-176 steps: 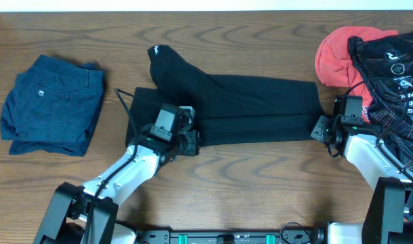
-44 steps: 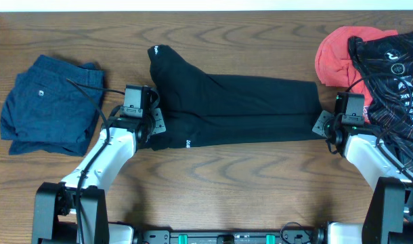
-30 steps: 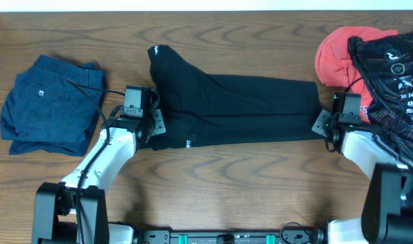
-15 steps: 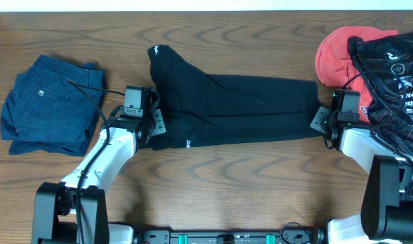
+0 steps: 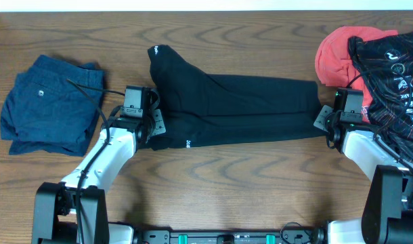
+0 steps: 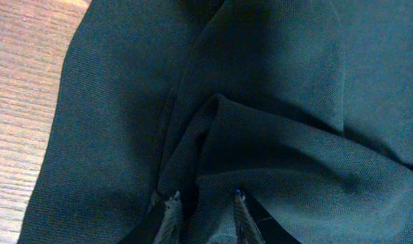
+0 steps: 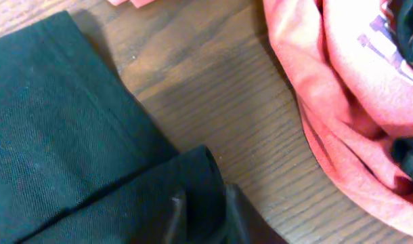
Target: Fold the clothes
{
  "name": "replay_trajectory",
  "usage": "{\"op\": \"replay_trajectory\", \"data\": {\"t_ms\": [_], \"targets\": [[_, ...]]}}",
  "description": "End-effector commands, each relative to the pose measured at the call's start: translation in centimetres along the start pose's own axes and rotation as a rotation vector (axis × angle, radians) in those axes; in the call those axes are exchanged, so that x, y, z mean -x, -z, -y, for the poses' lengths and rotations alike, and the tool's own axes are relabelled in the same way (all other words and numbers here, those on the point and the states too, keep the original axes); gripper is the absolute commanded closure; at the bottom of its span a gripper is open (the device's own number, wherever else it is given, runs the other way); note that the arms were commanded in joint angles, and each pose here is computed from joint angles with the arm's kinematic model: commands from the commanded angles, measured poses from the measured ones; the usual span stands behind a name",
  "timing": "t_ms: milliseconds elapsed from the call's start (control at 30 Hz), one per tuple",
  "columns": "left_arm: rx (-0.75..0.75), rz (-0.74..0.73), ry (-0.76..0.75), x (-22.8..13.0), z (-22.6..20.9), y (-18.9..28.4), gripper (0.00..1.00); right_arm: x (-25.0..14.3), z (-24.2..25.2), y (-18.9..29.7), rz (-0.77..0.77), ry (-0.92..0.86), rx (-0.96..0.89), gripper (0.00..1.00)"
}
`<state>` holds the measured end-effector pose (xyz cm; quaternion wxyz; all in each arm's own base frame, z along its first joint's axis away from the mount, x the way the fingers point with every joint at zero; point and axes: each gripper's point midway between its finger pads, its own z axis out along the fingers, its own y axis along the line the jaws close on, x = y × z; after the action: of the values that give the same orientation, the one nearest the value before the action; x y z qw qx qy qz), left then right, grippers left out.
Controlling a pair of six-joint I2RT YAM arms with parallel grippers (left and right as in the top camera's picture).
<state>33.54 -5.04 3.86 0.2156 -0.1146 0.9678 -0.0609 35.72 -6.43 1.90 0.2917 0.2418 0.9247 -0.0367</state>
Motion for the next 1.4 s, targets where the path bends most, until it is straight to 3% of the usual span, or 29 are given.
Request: {"op": "replay_trajectory", "data": {"t_ms": [0, 167, 300, 700, 800, 933, 1000, 1167, 1367], "targets": [[0.005, 0.028, -0.005, 0.9, 0.1, 0.5, 0.72, -0.4, 0.0, 0.2, -0.013, 0.002, -0.003, 0.76], [0.005, 0.028, -0.005, 0.9, 0.1, 0.5, 0.72, -1.2, 0.2, -0.1, -0.041, 0.006, -0.012, 0.76], [0.005, 0.028, -0.005, 0.9, 0.1, 0.5, 0.72, -1.4, 0.1, -0.4, -0.049, 0.007, -0.008, 0.99], [0.005, 0.028, -0.005, 0.9, 0.1, 0.5, 0.72, 4.1, -3.7, 0.3, 0.163, -0.023, 0.178, 0.99], [0.005, 0.028, -0.005, 0.9, 0.1, 0.5, 0.72, 3.6, -3.5, 0.2, 0.143, -0.021, 0.17, 0.98], [0.006, 0.029, -0.005, 0.9, 0.1, 0.5, 0.72, 1.5, -2.6, -0.2, 0.056, -0.006, 0.129, 0.84], [0.003, 0.035, -0.006, 1.1, 0.1, 0.6, 0.72, 0.5, -2.3, -0.3, 0.019, 0.015, 0.113, 0.83], [-0.024, 0.116, -0.031, 3.3, 1.0, 2.3, 0.72, 0.8, -2.2, 0.0, 0.021, 0.057, 0.107, 0.84], [-0.102, 0.319, -0.033, 8.8, 3.3, 6.9, 0.71, 7.5, -6.8, 3.6, 0.098, 0.096, 0.281, 0.81]]}}
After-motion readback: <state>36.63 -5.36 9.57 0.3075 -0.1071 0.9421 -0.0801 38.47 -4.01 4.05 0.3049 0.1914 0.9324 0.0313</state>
